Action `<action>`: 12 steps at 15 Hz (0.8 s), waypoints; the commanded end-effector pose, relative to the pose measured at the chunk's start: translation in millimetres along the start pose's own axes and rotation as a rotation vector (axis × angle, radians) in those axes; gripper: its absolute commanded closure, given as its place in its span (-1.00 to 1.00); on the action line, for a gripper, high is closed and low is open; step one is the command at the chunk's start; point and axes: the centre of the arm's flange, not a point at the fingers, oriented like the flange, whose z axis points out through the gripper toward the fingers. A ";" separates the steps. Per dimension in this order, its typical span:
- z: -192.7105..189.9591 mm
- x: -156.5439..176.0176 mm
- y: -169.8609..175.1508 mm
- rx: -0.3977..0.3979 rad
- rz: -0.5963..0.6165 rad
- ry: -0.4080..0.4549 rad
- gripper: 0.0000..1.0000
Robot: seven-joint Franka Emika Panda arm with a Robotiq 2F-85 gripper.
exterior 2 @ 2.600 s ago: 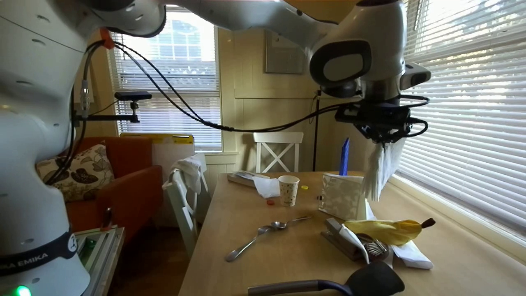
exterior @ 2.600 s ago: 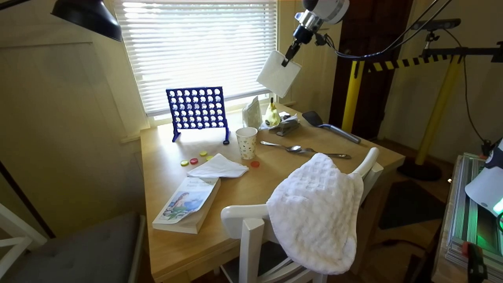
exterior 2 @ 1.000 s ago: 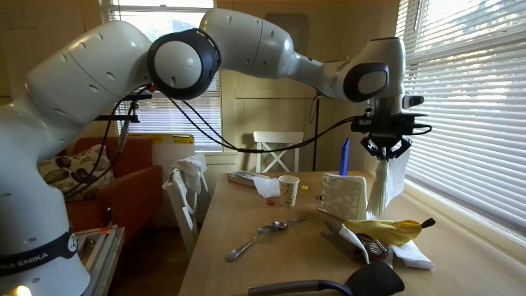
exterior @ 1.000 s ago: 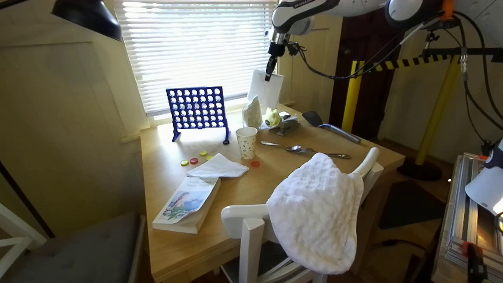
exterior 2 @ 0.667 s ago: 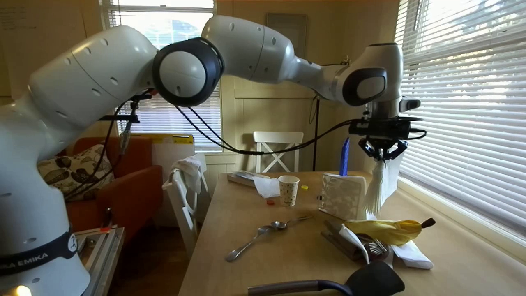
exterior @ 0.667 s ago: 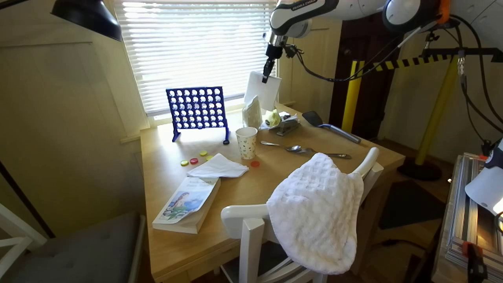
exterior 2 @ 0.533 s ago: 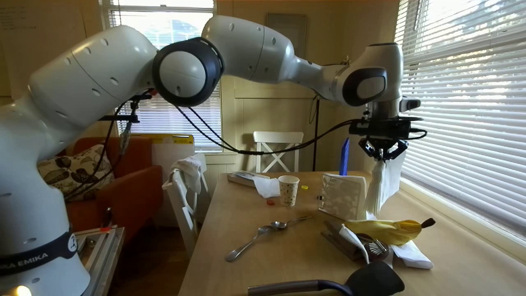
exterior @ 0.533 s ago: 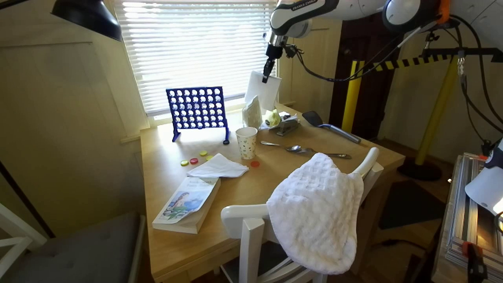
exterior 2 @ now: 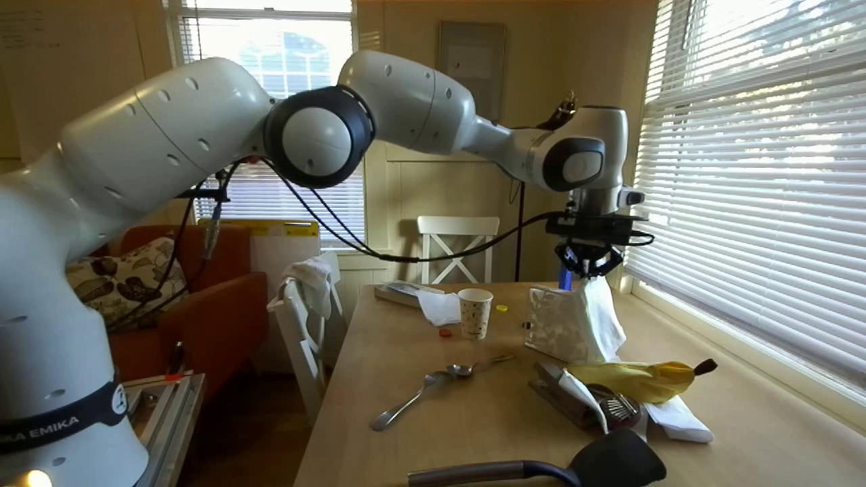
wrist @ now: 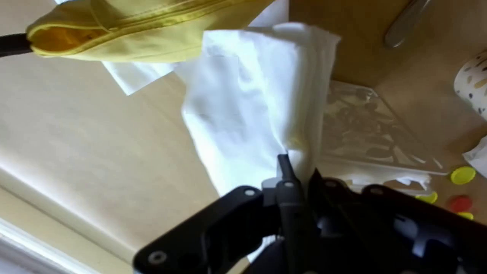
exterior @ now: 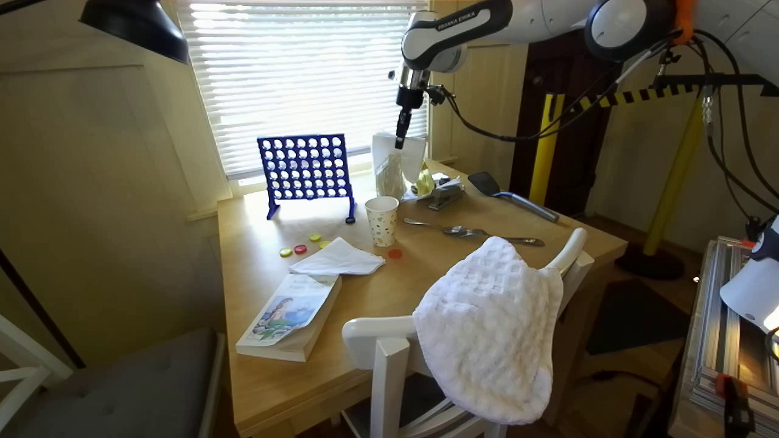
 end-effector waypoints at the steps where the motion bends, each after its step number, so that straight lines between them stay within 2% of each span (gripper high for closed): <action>1: 23.1 27.0 -3.4 0.012 -0.029 -0.120 0.97; 2: 24.9 27.8 -7.5 0.016 -0.030 -0.141 0.97; 3: 23.1 28.6 -10.1 0.017 -0.025 -0.151 0.37; 5: 19.3 28.8 -13.6 0.024 -0.030 -0.165 0.22; 12: 3.1 32.8 -18.1 -0.018 -0.064 -0.130 -0.76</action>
